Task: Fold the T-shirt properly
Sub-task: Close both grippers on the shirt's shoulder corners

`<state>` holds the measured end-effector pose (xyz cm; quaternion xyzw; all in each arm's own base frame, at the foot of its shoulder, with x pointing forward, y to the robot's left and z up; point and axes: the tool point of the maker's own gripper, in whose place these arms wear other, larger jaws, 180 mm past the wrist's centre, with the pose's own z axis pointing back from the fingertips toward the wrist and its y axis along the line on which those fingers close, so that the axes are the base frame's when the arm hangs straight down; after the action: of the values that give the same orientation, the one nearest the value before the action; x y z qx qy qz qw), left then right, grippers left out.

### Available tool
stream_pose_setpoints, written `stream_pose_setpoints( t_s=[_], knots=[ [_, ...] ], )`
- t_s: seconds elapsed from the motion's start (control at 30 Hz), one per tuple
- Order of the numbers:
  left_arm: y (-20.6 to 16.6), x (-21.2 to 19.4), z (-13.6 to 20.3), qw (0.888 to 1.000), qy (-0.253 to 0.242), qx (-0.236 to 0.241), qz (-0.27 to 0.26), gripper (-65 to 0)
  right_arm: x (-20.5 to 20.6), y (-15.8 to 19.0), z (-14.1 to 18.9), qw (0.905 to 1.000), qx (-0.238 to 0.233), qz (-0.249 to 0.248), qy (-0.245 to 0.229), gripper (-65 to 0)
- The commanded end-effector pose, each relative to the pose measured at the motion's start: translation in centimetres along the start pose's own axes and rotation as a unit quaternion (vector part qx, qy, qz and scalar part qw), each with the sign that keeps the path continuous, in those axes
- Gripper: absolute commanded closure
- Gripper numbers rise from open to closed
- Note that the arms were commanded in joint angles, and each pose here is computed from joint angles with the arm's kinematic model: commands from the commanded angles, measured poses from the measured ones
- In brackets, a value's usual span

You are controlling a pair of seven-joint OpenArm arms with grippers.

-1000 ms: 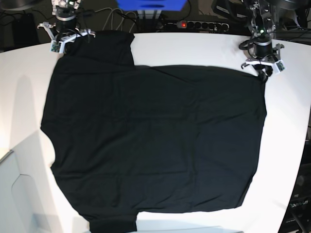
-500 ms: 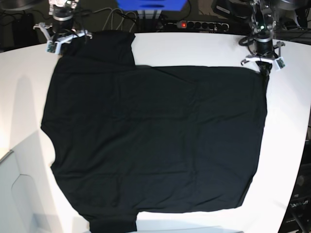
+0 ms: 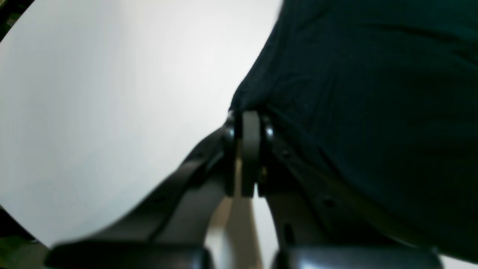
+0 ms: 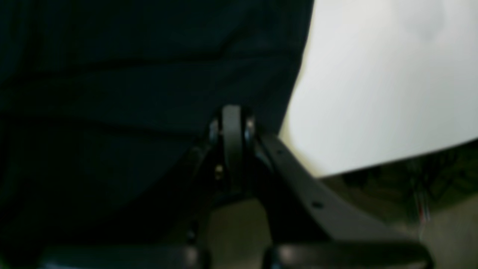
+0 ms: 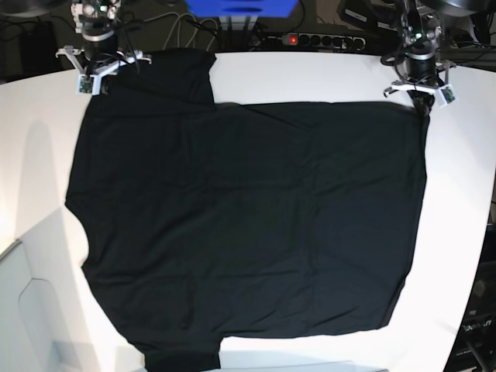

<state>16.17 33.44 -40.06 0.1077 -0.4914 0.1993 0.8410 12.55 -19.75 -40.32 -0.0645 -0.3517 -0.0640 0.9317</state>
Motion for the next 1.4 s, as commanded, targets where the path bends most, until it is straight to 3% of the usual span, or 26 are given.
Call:
stream_pose_setpoints(
  t_s=[0.0, 0.1, 0.23, 0.5, 0.67, 1.2, 1.27, 1.37],
  knots=[
    [0.2, 0.9, 0.2, 1.0, -0.017, 0.0, -0.005, 0.0, 0.9, -0.1, 0.1, 0.9999, 0.002, 0.006, -0.01, 0.0],
    [0.3, 1.1, 0.1, 1.0, -0.02, 0.001, -0.004, 0.0, 0.2, 0.0, -0.1, 0.9998, 0.004, 0.007, 0.02, -4.0],
    [0.3, 1.1, 0.1, 1.0, -0.02, 0.001, -0.004, 0.0, -0.2, 0.9, 0.2, 0.998, 0.045, 0.038, 0.025, -12.6],
    [0.1, 1.1, 0.0, 1.0, -0.02, -0.001, -0.004, 0.0, 0.9, -1.7, 0.4, 0.9993, 0.01, 0.035, 0.012, -25.7],
    [0.1, 1.1, 0.0, 1.0, -0.02, -0.001, -0.004, 0.0, 0.6, -1.7, 0.0, 0.9993, 0.01, 0.031, 0.018, -27.3],
    [0.2, 1.3, 0.1, 1.0, -0.022, 0.0, -0.005, 0.0, -3.6, -0.3, -1.6, 0.996, 0.046, 0.022, 0.073, -26.2],
    [0.2, 1.2, 0.1, 1.0, -0.021, 0.0, -0.006, 0.0, -3.7, 0.0, -1.6, 0.9954, 0.055, 0.026, 0.075, -21.5],
    [0.2, 1.3, 0.2, 1.0, -0.023, 0.0, -0.006, 0.0, -3.7, -0.1, -1.5, 0.9954, 0.054, 0.026, 0.075, -2.4]
  ],
)
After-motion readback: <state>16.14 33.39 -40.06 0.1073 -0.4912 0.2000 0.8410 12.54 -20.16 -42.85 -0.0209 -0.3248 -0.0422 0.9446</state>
